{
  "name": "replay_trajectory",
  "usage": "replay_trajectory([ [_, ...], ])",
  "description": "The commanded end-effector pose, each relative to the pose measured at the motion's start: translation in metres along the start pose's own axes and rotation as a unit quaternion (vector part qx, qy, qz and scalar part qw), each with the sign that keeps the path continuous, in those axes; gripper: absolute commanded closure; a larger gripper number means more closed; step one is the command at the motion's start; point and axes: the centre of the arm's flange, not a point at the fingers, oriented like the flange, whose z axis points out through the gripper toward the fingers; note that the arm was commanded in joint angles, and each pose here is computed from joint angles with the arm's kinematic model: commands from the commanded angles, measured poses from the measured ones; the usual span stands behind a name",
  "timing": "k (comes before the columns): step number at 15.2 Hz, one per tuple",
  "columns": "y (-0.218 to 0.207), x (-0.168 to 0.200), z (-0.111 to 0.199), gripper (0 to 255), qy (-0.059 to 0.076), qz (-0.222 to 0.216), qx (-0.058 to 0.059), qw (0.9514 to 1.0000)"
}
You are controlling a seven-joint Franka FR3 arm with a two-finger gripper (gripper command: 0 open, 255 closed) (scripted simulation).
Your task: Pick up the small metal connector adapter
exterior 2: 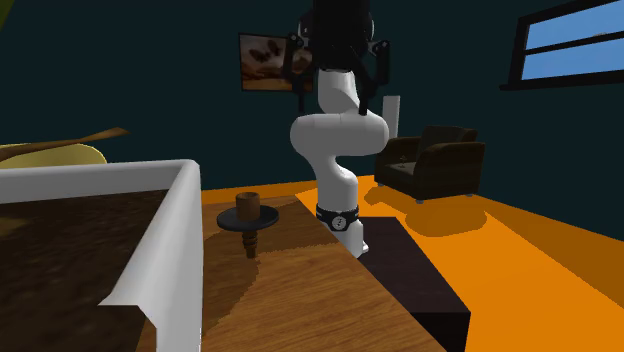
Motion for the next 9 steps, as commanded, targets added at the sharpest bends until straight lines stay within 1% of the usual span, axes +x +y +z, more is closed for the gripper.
replay_trajectory([
  [1, 0.0, 0.0, 0.0, 0, 0.0, 0.0, 0.0, 1.0],
  [9, 0.088, 0.012, 0.058, 0, 0.046, -0.002, 0.008, 0.9989],
])
